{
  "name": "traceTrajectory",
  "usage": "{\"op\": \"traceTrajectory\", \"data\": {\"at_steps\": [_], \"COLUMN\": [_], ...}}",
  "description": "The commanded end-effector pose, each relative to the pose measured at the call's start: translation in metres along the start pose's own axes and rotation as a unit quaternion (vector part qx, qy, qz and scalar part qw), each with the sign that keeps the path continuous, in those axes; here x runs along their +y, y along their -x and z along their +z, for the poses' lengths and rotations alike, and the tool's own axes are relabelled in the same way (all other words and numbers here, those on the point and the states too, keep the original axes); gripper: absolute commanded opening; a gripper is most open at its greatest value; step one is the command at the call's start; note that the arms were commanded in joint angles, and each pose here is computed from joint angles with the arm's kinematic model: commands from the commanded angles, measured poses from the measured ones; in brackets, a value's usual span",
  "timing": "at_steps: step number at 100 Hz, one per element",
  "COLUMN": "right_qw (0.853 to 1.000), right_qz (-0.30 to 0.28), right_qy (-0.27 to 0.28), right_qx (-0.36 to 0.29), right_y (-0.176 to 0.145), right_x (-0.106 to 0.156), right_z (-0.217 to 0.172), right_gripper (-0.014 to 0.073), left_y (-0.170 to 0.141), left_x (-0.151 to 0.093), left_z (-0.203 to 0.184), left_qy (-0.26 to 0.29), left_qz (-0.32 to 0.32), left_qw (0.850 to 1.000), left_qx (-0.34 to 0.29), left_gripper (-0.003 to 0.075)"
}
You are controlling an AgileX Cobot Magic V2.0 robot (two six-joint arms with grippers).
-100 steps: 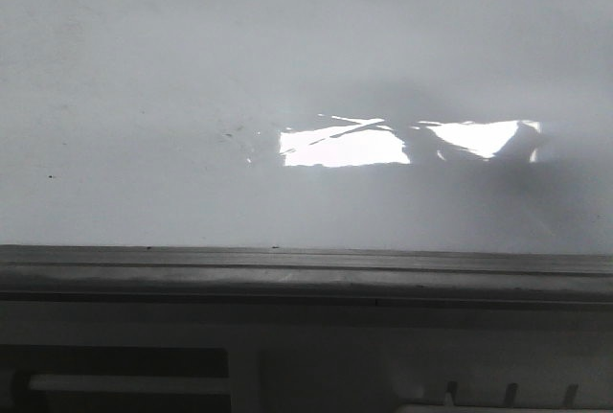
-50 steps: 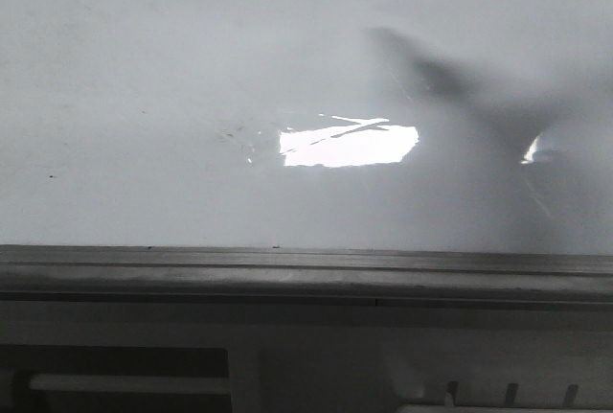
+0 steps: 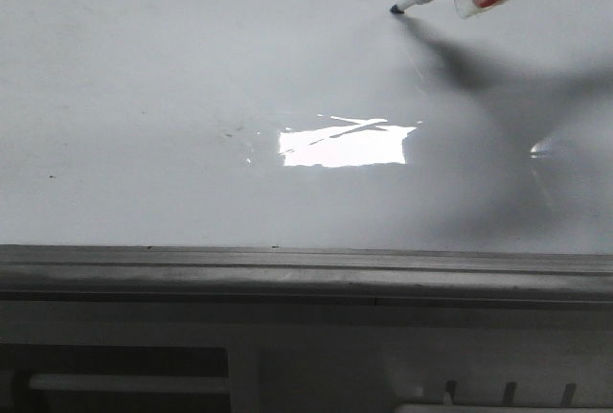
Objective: Write number 6 on whiteboard
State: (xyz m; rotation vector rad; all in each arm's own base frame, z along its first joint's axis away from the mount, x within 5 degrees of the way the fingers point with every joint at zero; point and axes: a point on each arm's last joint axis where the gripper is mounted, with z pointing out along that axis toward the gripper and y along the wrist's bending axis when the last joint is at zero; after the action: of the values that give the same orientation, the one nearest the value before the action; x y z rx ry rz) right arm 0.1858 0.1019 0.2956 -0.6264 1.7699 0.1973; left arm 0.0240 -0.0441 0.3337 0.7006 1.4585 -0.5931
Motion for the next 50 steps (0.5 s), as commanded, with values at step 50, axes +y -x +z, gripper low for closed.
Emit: {"op": "traceTrajectory", "data": {"at_steps": [50], "right_qw": [0.988], "right_qz": [-0.008], "right_qy": [0.135], "right_qx": [0.079], "right_y": [-0.012], "right_x": [0.023], "right_z": [0.004], "right_gripper": [-0.0059], "left_y": [0.012], "left_x": [0.003], "left_z": [0.000], "left_qy": [0.015], "left_qz": [-0.016], "left_qw": [0.999], "left_qx": [-0.035], "left_gripper": [-0.0019]}}
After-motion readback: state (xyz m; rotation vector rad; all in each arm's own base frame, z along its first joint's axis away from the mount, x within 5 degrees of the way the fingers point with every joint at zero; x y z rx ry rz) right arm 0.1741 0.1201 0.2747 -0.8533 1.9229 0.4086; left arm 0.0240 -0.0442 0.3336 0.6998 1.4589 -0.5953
